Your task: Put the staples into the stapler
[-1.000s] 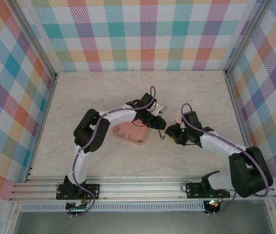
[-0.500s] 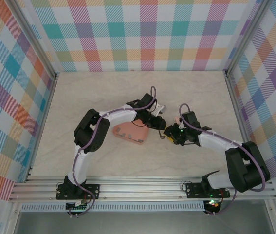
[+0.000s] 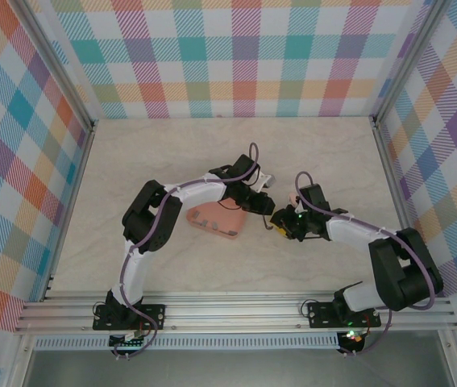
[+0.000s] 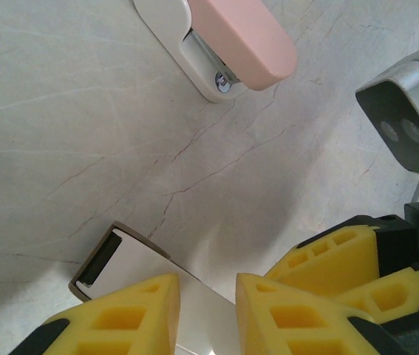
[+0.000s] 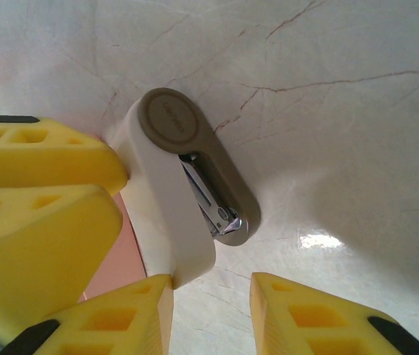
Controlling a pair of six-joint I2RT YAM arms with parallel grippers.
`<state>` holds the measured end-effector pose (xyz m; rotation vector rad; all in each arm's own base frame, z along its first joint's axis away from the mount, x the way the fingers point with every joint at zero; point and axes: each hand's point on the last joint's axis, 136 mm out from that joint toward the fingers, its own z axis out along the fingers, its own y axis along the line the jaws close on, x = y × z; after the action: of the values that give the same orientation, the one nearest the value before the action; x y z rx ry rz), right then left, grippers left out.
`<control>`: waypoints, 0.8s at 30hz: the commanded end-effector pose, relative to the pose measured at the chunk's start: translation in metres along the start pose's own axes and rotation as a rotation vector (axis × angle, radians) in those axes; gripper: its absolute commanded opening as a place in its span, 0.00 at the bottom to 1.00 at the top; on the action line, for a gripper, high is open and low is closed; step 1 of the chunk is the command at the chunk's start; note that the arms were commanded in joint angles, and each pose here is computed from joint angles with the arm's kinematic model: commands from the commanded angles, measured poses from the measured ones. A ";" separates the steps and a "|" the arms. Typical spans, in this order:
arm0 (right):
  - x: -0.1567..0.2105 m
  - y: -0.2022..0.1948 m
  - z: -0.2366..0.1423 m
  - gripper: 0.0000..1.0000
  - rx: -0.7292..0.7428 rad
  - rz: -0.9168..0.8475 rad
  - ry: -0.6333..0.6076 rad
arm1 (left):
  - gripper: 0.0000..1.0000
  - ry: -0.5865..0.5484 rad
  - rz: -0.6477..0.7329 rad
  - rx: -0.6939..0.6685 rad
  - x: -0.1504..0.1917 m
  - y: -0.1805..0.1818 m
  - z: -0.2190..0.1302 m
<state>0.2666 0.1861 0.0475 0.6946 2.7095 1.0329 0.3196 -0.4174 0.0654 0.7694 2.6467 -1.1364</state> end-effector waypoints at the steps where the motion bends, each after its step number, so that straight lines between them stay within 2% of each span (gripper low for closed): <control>1: 0.000 0.003 0.000 0.33 -0.010 -0.005 -0.003 | 0.27 0.028 -0.002 -0.020 0.008 -0.001 -0.003; 10: -0.003 0.016 -0.019 0.37 -0.070 -0.054 -0.071 | 0.27 0.053 -0.012 -0.036 0.017 0.007 0.002; 24: -0.005 0.014 -0.002 0.34 -0.078 -0.042 -0.036 | 0.27 0.050 -0.007 -0.035 0.014 0.006 0.002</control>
<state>0.2752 0.1882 0.0625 0.6449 2.6234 1.0782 0.3231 -0.4159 0.0642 0.7708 2.6399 -1.1068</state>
